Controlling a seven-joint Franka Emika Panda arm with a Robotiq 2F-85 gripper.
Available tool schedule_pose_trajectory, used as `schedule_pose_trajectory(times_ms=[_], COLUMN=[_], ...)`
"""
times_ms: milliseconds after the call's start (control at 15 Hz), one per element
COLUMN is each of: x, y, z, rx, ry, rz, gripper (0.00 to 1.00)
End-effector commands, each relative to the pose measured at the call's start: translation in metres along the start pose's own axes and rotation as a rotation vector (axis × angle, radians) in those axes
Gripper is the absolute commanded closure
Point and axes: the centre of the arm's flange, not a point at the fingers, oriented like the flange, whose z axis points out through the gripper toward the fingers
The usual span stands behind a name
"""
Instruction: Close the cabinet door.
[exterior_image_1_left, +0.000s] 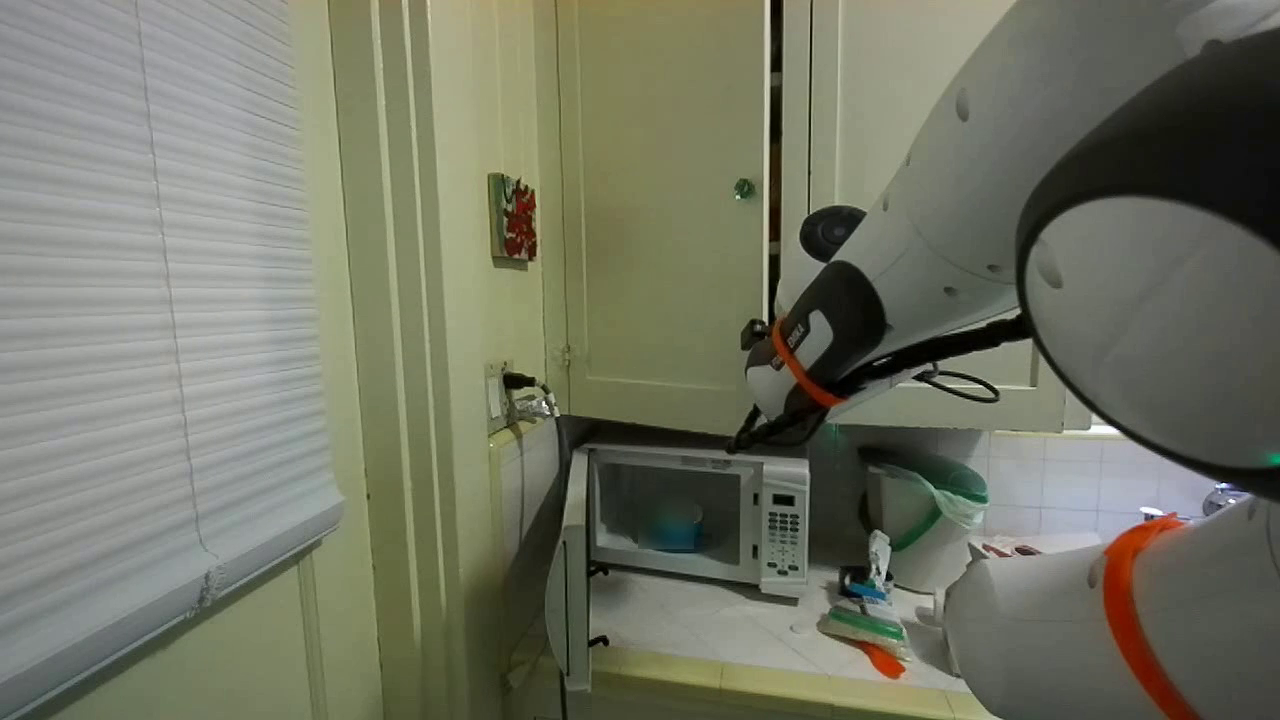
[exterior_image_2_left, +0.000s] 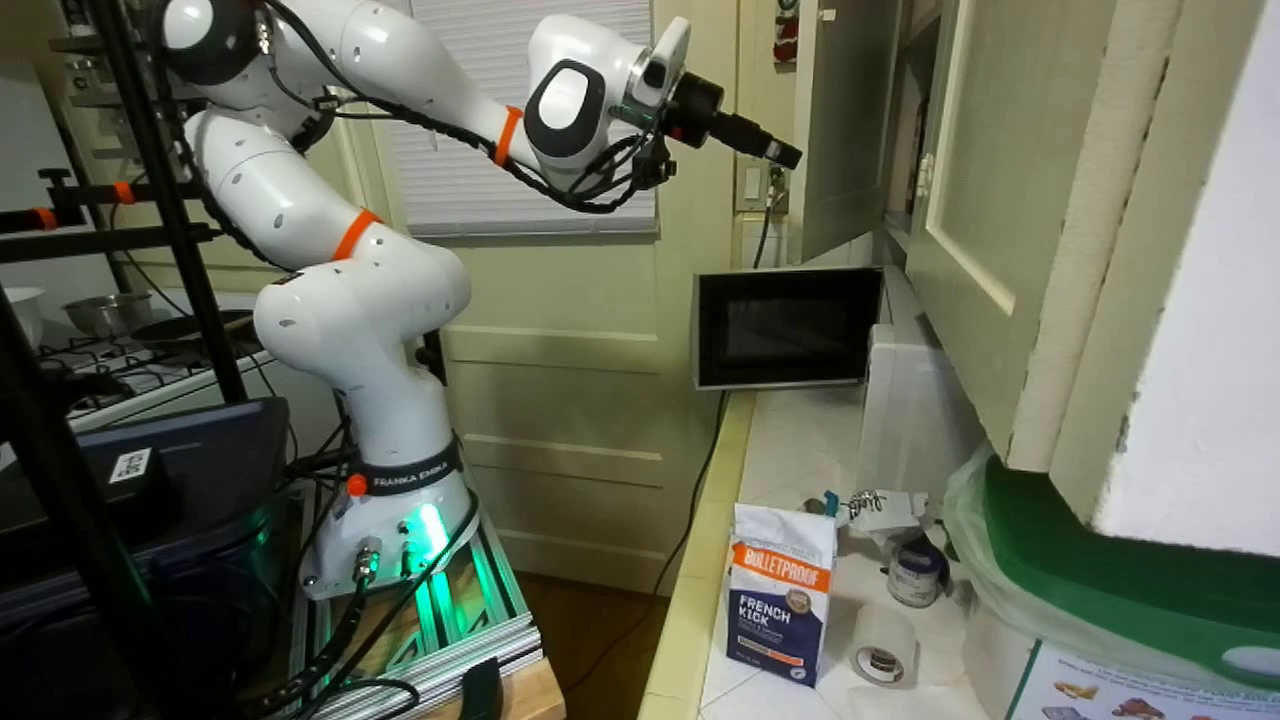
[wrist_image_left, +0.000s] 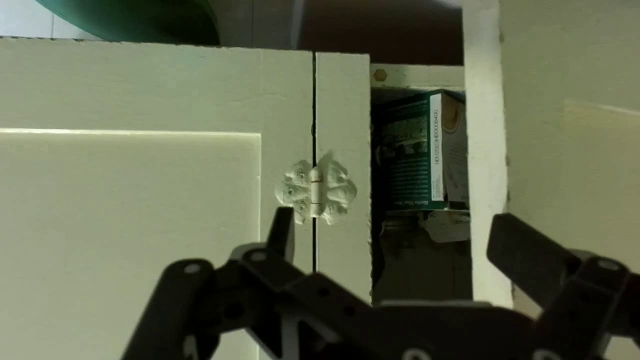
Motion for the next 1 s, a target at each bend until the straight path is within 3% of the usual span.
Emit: schedule_pose_trajectory(times_ms=[0, 933], x=[-0.005, 0.036], y=[-0.004, 0.007], z=[-0.011, 0.052], rx=[0.024, -0.005], ry=[0.012, -0.016], rz=[0.014, 0.133], gripper=[0.00, 0.00])
